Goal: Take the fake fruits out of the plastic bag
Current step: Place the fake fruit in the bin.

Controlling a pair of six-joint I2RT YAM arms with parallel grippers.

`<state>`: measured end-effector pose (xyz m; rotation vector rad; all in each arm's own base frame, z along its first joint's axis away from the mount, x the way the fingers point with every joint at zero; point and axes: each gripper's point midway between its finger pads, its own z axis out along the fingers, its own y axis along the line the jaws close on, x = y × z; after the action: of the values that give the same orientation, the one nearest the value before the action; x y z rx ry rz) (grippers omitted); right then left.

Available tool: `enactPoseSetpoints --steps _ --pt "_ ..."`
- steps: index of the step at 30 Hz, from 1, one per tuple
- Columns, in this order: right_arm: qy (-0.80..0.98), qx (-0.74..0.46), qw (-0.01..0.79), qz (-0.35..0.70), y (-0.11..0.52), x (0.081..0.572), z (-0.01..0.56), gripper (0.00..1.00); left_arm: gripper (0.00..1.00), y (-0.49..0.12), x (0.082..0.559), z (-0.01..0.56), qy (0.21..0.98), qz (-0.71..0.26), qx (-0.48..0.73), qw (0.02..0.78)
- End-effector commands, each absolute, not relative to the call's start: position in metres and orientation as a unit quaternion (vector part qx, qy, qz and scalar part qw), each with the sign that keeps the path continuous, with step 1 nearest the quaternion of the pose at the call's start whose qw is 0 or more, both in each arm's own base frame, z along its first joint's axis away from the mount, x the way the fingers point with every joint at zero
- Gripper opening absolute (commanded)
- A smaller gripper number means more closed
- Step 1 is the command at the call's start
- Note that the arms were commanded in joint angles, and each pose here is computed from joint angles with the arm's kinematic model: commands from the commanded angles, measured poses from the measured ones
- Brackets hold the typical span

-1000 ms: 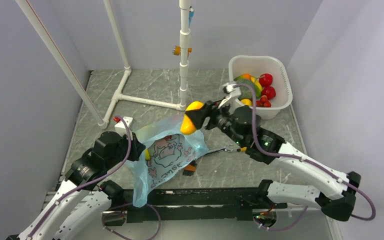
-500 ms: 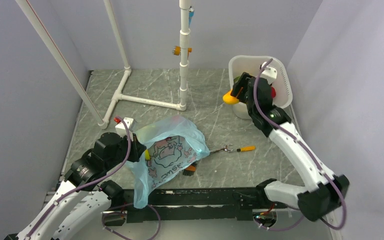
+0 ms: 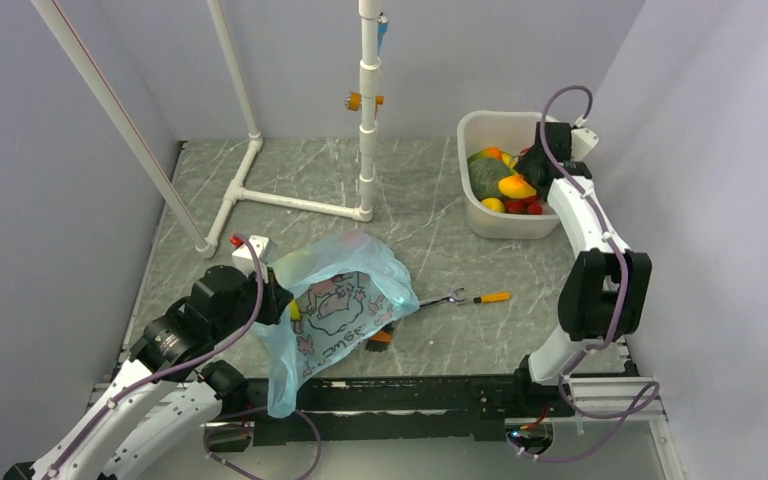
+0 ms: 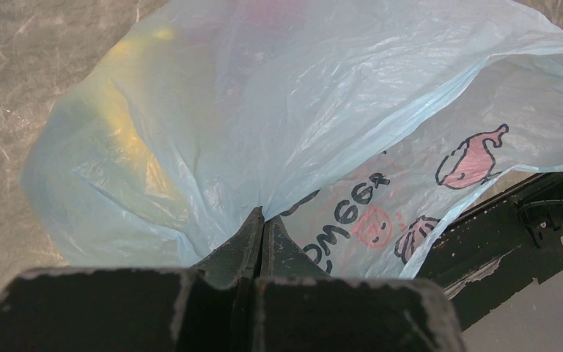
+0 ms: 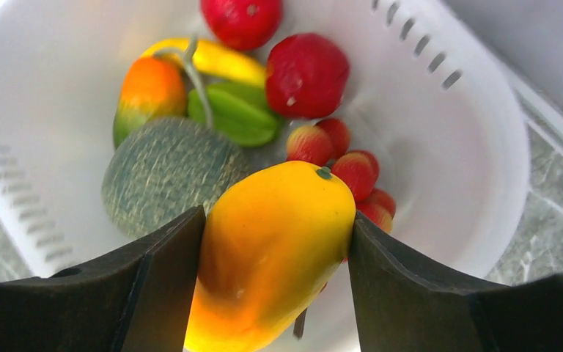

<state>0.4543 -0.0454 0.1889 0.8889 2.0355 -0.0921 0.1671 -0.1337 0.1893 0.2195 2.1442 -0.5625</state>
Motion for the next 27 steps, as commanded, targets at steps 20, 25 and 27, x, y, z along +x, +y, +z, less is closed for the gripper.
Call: enactPoseSetpoints --steps 20,25,27 --pt "0.836 0.365 0.402 -0.085 -0.067 0.455 0.151 0.69 0.00 -0.132 0.167 0.195 0.861 -0.222 0.079 0.452" --pt "0.839 0.352 0.406 -0.084 -0.063 0.452 0.161 0.84 0.00 -0.133 0.165 0.194 0.862 -0.220 0.080 0.449" --pt "0.835 0.343 0.421 -0.087 -0.060 0.449 0.173 0.89 0.00 -0.133 0.165 0.194 0.862 -0.219 0.080 0.449"
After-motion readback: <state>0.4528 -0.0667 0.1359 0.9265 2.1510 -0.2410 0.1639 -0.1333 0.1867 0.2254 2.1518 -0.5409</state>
